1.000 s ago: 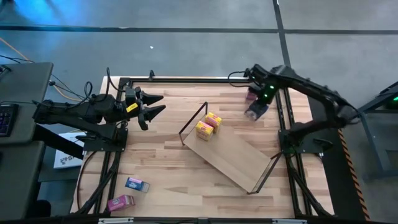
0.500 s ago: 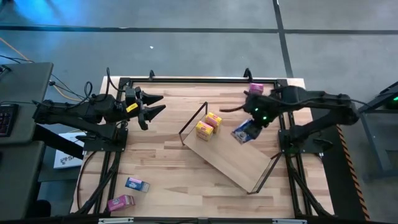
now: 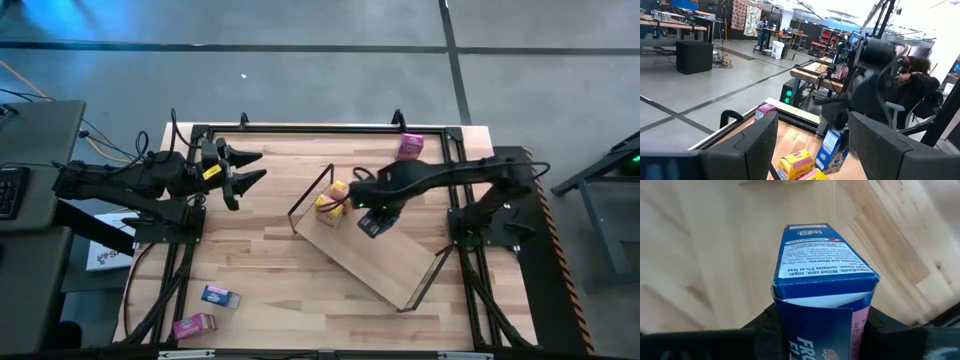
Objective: Stack cereal on shelf
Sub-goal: Put the top blue cereal box on the shelf
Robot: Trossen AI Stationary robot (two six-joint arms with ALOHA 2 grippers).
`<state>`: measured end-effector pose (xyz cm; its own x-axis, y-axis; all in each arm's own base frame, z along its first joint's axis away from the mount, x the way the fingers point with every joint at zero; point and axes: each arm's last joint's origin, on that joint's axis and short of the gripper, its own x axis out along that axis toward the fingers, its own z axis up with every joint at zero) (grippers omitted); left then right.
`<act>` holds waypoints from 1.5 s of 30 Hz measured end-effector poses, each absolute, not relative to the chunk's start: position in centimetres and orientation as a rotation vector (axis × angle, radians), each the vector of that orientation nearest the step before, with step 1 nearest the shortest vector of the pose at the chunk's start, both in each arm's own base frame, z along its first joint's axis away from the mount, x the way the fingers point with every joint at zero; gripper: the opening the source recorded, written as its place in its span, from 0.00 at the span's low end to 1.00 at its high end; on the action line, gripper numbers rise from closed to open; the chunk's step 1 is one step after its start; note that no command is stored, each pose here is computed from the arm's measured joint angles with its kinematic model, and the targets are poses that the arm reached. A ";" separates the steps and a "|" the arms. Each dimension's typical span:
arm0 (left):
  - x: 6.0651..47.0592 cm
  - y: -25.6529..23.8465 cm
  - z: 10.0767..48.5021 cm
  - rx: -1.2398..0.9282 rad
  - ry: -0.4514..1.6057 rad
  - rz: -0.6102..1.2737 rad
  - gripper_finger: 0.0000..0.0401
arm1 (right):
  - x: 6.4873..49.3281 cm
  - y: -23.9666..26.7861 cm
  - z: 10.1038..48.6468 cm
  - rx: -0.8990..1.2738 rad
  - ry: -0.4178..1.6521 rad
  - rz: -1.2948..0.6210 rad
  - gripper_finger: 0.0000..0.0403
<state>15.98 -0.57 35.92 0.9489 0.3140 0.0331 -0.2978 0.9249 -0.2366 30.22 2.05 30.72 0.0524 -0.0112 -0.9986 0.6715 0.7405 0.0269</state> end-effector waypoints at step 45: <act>16.0 -0.6 35.9 -0.231 -0.068 0.313 0.58 | 33.3 1.8 27.5 0.461 1.473 -0.471 0.49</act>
